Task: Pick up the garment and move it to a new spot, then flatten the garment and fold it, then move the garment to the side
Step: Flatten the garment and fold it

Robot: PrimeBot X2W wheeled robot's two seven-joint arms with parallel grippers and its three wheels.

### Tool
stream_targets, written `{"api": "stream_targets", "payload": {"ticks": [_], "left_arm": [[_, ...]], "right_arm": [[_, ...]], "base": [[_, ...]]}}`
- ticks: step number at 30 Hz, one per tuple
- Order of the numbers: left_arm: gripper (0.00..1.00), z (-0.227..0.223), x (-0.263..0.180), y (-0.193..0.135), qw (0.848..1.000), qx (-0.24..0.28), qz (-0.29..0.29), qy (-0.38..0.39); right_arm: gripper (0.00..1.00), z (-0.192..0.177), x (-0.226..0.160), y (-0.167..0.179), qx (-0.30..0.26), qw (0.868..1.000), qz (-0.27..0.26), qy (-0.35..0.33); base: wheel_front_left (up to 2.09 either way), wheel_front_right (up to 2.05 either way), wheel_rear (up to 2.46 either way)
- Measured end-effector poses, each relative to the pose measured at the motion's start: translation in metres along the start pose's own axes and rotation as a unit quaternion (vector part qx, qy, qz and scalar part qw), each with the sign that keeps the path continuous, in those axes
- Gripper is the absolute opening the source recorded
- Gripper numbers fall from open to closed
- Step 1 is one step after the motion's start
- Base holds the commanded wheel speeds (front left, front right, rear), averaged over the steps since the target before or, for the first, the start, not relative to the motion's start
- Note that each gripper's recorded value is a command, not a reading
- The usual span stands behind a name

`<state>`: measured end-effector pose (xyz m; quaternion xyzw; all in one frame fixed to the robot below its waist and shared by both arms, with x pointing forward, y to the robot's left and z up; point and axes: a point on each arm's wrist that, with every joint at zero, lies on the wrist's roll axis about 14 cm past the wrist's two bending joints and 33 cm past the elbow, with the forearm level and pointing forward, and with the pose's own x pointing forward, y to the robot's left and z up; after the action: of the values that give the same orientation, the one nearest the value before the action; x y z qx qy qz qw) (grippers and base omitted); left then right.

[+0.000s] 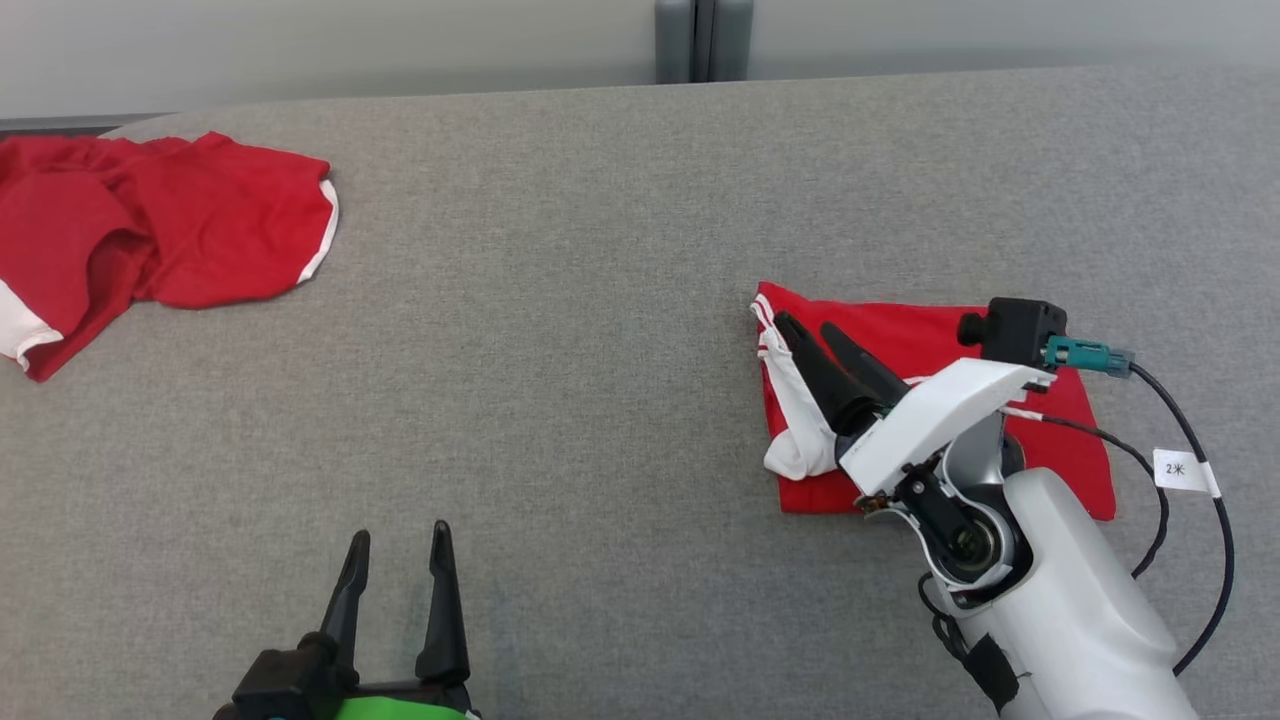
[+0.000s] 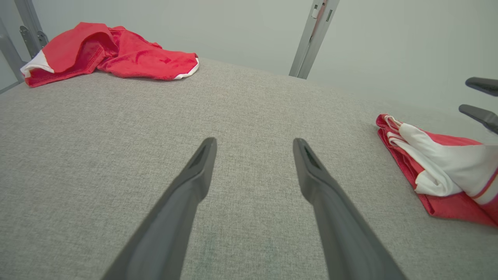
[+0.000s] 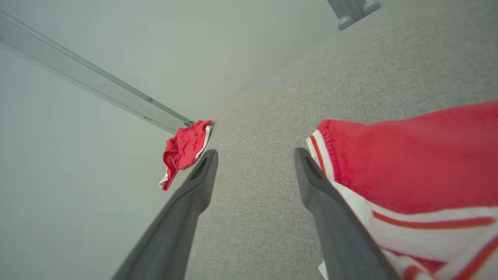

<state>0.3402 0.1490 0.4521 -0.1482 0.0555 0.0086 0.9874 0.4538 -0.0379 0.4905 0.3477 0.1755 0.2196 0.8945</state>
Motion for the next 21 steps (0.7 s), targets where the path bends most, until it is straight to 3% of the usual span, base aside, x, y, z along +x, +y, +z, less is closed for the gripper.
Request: {"api": "stream_targets", "payload": {"ticks": [4, 7, 13, 19, 21], "left_arm": [[1.0, 0.0, 0.001, -0.001, 1.0, 0.004, -0.004, 0.0], [1.0, 0.002, 0.002, -0.003, 1.0, 0.007, -0.008, -0.004], [1.0, 0.014, 0.002, -0.004, 1.0, 0.013, -0.013, -0.024], [1.0, 0.024, -0.004, -0.007, 0.999, 0.017, -0.023, -0.04], [1.0, 0.027, -0.006, -0.008, 0.998, 0.018, -0.026, -0.045]], "right_arm": [[1.0, 0.022, -0.004, 0.025, -0.02, 0.997, 0.037, -0.063], [1.0, 0.041, -0.018, 0.027, -0.099, 0.988, 0.04, -0.114], [1.0, 0.065, -0.063, -0.008, -0.21, 0.958, -0.013, -0.196], [1.0, 0.075, -0.111, -0.059, -0.327, 0.919, -0.105, -0.196], [1.0, 0.076, -0.125, -0.066, -0.341, 0.91, -0.126, -0.199]], "base": [[0.0, 0.0, 0.0], [0.0, 0.0, 0.0], [0.0, 0.0, 0.0], [0.0, 0.0, 0.0], [0.0, 0.0, 0.0]]}}
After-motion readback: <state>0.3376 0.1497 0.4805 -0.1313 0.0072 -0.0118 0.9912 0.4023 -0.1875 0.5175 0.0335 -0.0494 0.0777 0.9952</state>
